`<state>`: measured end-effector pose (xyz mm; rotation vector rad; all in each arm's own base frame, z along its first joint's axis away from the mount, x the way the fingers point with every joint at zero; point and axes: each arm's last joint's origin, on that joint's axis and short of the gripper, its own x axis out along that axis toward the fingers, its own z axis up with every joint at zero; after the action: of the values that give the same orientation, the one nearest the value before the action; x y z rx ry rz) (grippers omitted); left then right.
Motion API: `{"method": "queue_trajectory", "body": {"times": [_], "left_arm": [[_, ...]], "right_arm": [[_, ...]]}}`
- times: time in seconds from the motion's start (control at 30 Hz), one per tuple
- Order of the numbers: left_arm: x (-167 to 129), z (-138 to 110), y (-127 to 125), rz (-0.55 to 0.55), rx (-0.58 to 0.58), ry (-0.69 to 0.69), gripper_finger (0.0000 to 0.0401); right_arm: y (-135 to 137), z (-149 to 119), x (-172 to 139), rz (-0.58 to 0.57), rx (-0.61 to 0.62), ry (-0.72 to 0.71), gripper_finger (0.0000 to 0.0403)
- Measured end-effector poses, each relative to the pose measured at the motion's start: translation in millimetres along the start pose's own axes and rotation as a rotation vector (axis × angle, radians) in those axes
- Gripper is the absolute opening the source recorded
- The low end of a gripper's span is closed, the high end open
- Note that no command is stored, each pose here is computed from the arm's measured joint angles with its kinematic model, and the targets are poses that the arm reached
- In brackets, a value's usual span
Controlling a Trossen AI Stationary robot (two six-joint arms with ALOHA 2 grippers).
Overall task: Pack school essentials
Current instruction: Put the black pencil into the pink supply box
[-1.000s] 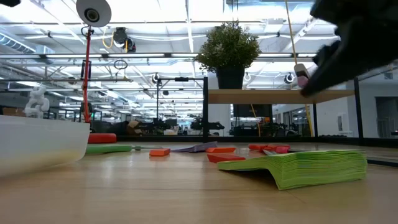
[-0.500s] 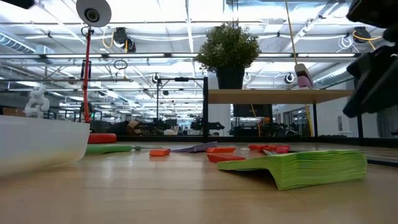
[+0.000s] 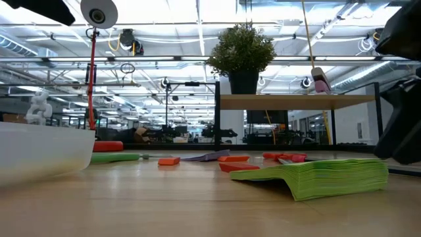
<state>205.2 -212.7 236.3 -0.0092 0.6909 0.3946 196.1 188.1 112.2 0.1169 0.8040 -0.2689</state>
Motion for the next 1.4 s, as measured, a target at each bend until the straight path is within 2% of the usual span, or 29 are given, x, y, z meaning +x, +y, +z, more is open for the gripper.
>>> {"method": "queue_trajectory", "body": {"times": [0.17, 0.37, 0.5, 0.83, 0.97, 1.17, 1.4], "left_arm": [[4.7, 3.3, 2.5, 0.015, -0.006, 0.006, 0.0106], [5.9, 4.0, 3.0, 0.015, -0.020, 0.013, 0.0106], [5.5, 3.7, 2.7, 0.013, -0.036, 0.014, 0.0106], [5.3, 3.6, 2.5, 0.012, -0.039, 0.014, 0.0106], [5.3, 3.6, 2.5, 0.012, -0.039, 0.014, 0.0106], [5.8, 4.3, 2.8, 0.017, -0.033, 0.005, 0.0106], [8.9, 5.7, -1.0, -0.009, -0.029, -0.031, 0.0106]], "right_arm": [[-2.8, -0.9, 0.6, -0.020, 0.000, 0.016, 0.0162], [-7.8, 1.2, 5.3, -0.012, 0.107, 0.106, 0.0146], [-10.6, 1.4, 6.3, -0.022, 0.126, 0.143, 0.0118], [-22.0, -6.0, 4.7, -0.122, 0.261, 0.265, 0.0014], [-25.1, -8.2, 3.9, -0.156, 0.290, 0.286, 0.0009], [-24.6, -1.9, -2.9, -0.104, 0.239, 0.278, 0.0010], [-25.9, 15.5, -18.0, -0.017, 0.147, 0.179, 0.0009]]}}
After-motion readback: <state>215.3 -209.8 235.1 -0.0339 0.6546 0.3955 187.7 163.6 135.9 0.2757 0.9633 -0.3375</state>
